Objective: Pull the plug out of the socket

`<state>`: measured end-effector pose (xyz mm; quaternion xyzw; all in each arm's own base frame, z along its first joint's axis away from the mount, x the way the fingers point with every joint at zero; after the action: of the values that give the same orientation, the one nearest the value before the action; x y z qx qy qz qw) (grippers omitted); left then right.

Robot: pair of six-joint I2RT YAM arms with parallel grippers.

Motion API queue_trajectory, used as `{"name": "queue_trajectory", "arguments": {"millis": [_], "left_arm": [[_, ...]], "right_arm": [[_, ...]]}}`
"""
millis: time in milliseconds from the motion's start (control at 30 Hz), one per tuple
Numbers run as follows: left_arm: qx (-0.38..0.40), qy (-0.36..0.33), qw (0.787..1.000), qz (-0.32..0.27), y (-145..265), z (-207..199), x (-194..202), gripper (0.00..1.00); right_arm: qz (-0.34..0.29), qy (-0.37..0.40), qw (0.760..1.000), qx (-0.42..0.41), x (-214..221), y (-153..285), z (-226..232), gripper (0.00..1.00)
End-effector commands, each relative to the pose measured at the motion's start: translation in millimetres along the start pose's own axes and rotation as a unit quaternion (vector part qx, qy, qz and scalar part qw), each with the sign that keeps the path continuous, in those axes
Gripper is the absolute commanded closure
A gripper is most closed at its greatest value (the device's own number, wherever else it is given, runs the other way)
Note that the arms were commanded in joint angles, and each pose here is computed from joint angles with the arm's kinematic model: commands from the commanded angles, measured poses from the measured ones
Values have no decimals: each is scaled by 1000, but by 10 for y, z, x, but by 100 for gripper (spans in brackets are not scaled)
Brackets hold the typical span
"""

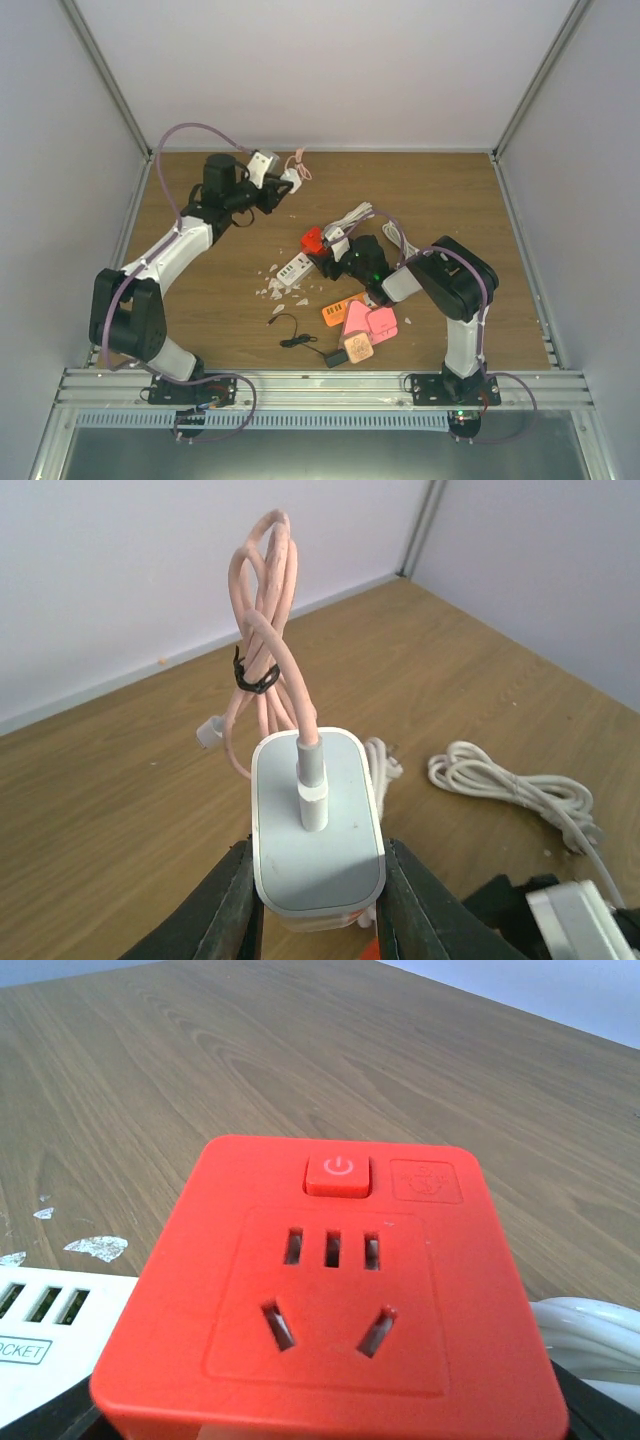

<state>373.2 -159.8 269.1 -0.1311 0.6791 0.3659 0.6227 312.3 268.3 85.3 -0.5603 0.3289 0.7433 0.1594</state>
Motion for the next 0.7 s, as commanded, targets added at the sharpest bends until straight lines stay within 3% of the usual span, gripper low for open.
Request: {"name": "queue_trajectory", "arguments": {"millis": [0,400,667], "left_arm": [[12,39,999,17,13,307,14,89],[-61,137,987,62,198,1650,418,89],[-105,191,974,61,445,2395,827,89]], "right_arm": [[44,2,999,15,236,27,-89,55],[45,6,999,5,222,62,-35,52],[46,17,999,-1,212,76,-9,51]]}}
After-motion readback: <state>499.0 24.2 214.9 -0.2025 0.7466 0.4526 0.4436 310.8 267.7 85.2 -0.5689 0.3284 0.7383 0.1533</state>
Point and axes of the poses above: each gripper's point midway between its finger pads, its own y axis back along the fingers, its own z axis along the line the jaws close on, x = y × z, the point moved 7 cm from there along y, back along the fingers, and after that the axes turned 12 degrees about -y, right-handed, at the moved point
